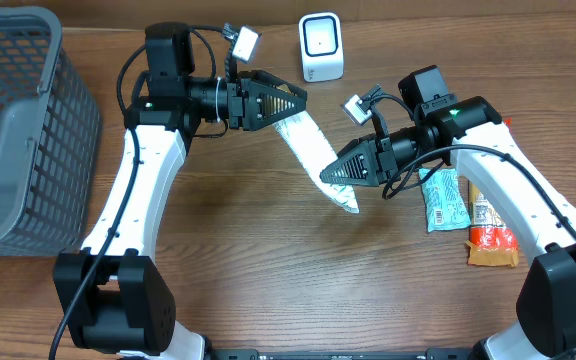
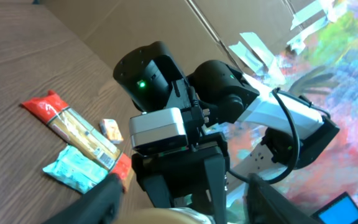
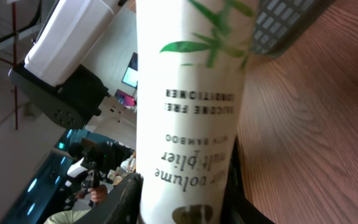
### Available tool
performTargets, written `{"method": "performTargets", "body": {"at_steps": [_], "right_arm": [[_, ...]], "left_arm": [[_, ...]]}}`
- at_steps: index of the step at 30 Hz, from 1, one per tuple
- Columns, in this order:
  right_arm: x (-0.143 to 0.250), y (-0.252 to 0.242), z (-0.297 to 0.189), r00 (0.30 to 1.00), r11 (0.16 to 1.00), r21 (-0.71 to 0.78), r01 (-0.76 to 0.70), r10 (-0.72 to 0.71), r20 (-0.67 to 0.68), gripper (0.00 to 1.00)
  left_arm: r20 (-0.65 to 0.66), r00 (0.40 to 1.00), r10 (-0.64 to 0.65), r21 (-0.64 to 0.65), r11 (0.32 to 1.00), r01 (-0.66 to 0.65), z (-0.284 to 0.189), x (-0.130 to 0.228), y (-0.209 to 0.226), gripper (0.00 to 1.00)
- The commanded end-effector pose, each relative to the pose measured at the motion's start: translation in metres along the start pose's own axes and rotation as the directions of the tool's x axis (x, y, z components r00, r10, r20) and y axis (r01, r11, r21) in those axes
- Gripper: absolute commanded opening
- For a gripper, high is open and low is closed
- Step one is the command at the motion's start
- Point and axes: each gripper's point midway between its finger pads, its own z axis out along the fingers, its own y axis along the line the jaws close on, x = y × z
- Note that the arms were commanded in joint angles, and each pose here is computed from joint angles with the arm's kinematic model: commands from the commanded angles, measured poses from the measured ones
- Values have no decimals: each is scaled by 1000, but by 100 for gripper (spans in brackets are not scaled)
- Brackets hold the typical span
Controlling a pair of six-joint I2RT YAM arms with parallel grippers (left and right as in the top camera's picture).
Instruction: Scan the item barcode
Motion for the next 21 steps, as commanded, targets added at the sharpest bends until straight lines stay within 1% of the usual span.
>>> {"method": "performTargets", "body": {"at_steps": [1,3,5,8,10,11,12,14,16,18,21], "right_arm": [[-7,24,-2,997,995,-63,76,-74,25,37],[-7,24,-2,997,995,-63,76,-75,25,38],[-7,24,-2,997,995,-63,76,-75,25,38],[-7,24,-2,997,995,-63,76,-75,25,38],[-7,24,-2,997,995,-63,76,-75,25,38],[-8,24,-2,997,995,-63,80,-79,25,38],[-8,24,-2,996,994,-63,86,-84,25,40],[-9,24,-2,995,993,-62,99,-98,25,52],[-10,22,-2,993,991,-52,121,-120,24,59],[-10,14,-2,990,990,-10,138,-138,12,61],[-8,-1,-2,990,987,73,140,-140,-14,62]], "left_arm": [[-8,1000,-22,21,1000,22,1,3,1,42],[-8,1000,-25,21,999,25,1,3,1,38],[-8,1000,-25,21,999,26,1,3,1,36],[-8,1000,-27,21,999,28,1,3,1,30],[-6,999,-43,12,999,43,1,4,3,30],[-3,999,-53,2,999,53,1,4,4,27],[1,998,-69,-13,998,69,1,4,7,27],[15,994,-109,-60,992,110,0,4,16,27],[38,986,-163,-117,979,166,-1,5,27,25],[67,971,-231,-183,953,240,-4,7,39,22],[103,949,-297,-269,910,315,-8,13,56,21]]}}
